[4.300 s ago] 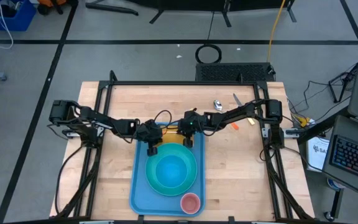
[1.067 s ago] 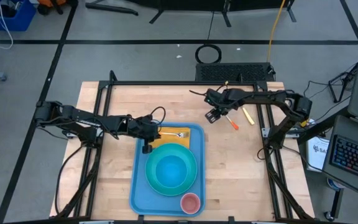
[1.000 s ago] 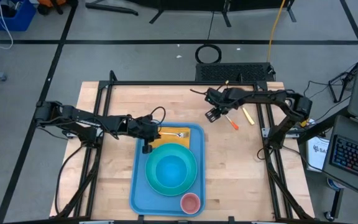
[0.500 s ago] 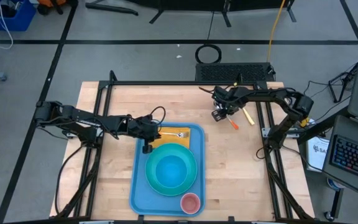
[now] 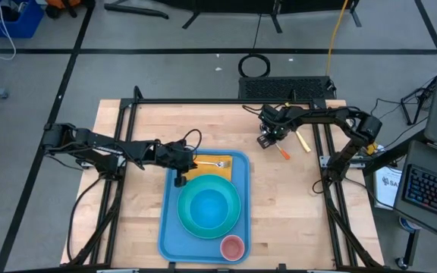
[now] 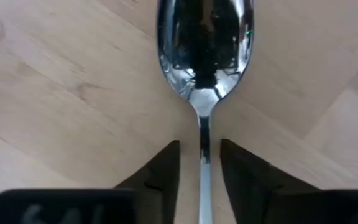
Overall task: Set up tray
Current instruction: Put the orange spoon on top of the orange napkin to the bottom of the orange fork
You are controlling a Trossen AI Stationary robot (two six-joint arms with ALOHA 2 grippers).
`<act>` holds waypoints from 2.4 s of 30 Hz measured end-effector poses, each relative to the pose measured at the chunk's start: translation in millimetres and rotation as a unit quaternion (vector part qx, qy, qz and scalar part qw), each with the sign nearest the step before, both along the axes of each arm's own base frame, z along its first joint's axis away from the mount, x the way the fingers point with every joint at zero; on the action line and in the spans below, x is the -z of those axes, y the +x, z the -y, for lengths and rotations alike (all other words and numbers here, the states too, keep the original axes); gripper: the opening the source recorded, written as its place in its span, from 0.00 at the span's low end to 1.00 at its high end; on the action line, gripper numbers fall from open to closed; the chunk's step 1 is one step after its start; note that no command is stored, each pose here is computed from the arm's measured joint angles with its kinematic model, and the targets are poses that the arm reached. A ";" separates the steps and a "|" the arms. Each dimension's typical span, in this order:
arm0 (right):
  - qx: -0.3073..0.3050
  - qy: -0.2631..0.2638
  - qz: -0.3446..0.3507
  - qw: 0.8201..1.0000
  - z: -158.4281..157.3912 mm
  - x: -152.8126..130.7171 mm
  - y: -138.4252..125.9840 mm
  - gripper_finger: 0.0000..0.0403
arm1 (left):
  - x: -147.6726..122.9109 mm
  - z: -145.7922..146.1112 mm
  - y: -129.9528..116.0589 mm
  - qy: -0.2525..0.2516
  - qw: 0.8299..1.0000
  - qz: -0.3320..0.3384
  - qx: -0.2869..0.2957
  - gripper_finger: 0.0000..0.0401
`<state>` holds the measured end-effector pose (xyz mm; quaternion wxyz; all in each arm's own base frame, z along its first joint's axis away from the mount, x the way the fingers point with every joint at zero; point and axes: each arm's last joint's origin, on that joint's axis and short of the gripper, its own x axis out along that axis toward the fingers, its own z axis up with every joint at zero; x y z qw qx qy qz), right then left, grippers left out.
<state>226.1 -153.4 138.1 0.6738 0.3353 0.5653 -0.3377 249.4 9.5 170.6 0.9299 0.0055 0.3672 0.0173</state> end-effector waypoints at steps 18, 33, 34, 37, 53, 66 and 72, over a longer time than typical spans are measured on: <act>-0.044 -0.073 0.095 0.992 -4.4 -20.8 17.7 0.01 | -0.1 0.1 0.1 -0.010 1.000 0.001 -0.009 0.09; -0.128 -0.342 0.417 0.833 -71.1 -88.5 51.6 0.00 | -30.6 9.1 13.9 0.180 0.949 0.163 -0.203 0.09; -0.131 -0.357 0.452 0.807 -77.5 -90.1 49.2 0.00 | -34.3 12.4 14.6 0.191 0.941 0.179 -0.212 0.09; -0.131 -0.389 0.537 0.737 -93.0 -90.6 40.1 0.00 | -46.0 21.4 16.9 0.206 0.926 0.230 -0.217 0.09; -0.181 -0.487 0.593 0.615 -152.3 -104.4 33.3 0.00 | -50.8 53.0 52.1 0.276 0.905 0.310 -0.093 0.09; -0.179 -0.536 0.559 0.606 -161.8 -107.1 31.2 0.00 | -42.1 45.6 104.1 0.262 0.905 0.293 -0.163 0.09; -0.180 -0.540 0.555 0.607 -161.5 -107.0 31.2 0.00 | -45.3 41.8 106.1 0.253 0.904 0.299 -0.172 0.16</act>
